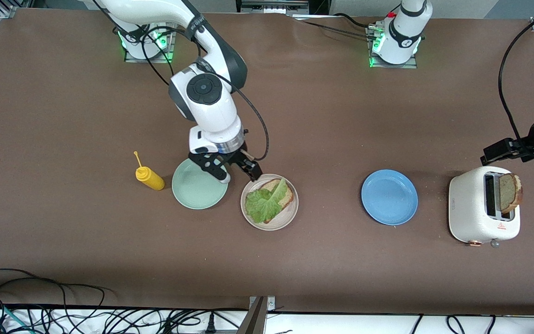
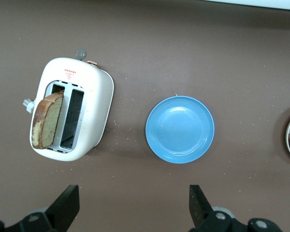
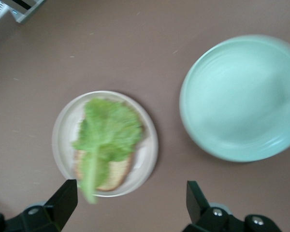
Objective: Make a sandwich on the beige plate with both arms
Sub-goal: 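Open the right gripper and draw it back from the plate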
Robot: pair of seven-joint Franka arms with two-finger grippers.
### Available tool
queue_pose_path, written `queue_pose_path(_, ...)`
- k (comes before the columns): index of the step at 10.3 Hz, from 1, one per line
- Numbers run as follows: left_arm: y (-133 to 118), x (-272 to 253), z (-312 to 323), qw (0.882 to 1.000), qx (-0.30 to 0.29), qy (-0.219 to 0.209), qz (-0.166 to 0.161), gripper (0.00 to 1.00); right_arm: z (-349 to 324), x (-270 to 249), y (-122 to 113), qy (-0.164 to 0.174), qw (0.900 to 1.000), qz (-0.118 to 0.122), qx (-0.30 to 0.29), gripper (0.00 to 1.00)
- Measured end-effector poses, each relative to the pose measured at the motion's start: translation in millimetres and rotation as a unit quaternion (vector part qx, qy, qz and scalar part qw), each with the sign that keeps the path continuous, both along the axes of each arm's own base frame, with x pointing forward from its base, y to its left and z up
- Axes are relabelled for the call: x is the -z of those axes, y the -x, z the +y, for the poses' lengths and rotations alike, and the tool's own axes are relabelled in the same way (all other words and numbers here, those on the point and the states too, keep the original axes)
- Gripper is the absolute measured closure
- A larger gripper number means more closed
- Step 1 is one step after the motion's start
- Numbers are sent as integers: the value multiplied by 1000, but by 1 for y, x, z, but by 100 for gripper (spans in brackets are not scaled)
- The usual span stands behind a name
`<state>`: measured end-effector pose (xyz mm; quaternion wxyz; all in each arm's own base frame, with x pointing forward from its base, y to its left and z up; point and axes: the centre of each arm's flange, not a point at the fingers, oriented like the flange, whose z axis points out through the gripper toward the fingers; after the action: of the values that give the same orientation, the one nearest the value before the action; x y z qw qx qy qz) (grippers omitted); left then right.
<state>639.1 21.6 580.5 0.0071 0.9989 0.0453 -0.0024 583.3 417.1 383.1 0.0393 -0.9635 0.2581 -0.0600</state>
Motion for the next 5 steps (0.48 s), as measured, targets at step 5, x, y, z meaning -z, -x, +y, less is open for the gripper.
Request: queue_pose_path(5,1,8,53,1000,30,-1,5,0,-119,-26,-16,127,961,124,-214,0)
